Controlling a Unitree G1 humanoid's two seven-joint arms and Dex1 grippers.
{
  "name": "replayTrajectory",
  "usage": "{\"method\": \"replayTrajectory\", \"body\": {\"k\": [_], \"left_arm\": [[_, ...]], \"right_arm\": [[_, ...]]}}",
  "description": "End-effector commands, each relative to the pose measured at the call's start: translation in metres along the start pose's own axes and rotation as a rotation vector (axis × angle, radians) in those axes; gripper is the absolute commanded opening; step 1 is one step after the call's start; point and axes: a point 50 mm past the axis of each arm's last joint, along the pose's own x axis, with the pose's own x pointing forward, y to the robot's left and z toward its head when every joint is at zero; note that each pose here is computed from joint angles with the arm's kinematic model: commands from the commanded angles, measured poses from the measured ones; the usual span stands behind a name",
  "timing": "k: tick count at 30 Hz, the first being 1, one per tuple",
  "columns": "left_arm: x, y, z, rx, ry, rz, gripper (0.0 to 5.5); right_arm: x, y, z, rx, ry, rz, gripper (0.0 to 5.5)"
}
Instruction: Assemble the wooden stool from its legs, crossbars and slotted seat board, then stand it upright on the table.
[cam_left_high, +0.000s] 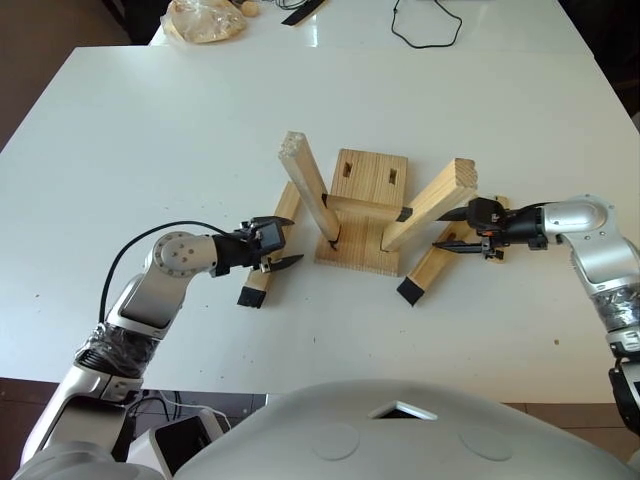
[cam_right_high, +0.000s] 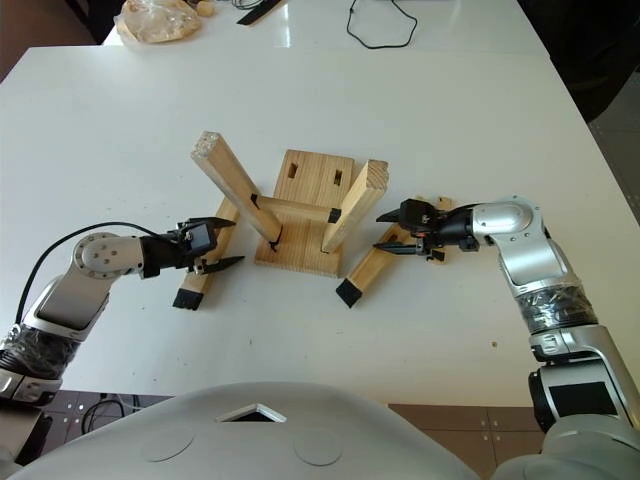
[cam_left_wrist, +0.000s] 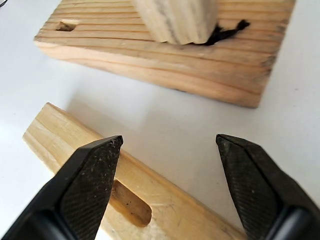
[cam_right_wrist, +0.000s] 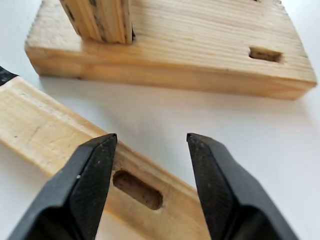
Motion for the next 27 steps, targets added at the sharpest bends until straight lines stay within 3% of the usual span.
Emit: {"method": "replayTrajectory", "body": {"k": [1, 9, 17, 21, 27], "left_arm": [[-0.003, 0.003, -0.009, -0.027, 0.044, 0.023, 3.46], [-0.009, 0.005, -0.002, -0.027, 0.017, 0.03, 3.46], [-0.018, 0.019, 0.044, 0.023, -0.124, 0.013, 3.46], [-0.026, 0.011, 0.047, 0.058, -0.104, -0.06, 3.46], [-0.029, -0.009, 0.038, 0.031, -0.073, -0.155, 3.46]], "right_arm": [[-0.013, 0.014, -0.04, 0.074, 0.205, 0.036, 2.59], [-0.037, 0.01, -0.048, 0.062, 0.245, 0.01, 2.59], [-0.031, -0.034, 0.04, 0.008, -0.157, -0.097, 2.59], [-0.013, -0.057, 0.074, -0.037, -0.273, -0.203, 2.59], [0.037, -0.071, 0.078, -0.065, -0.233, -0.204, 2.59]]}}
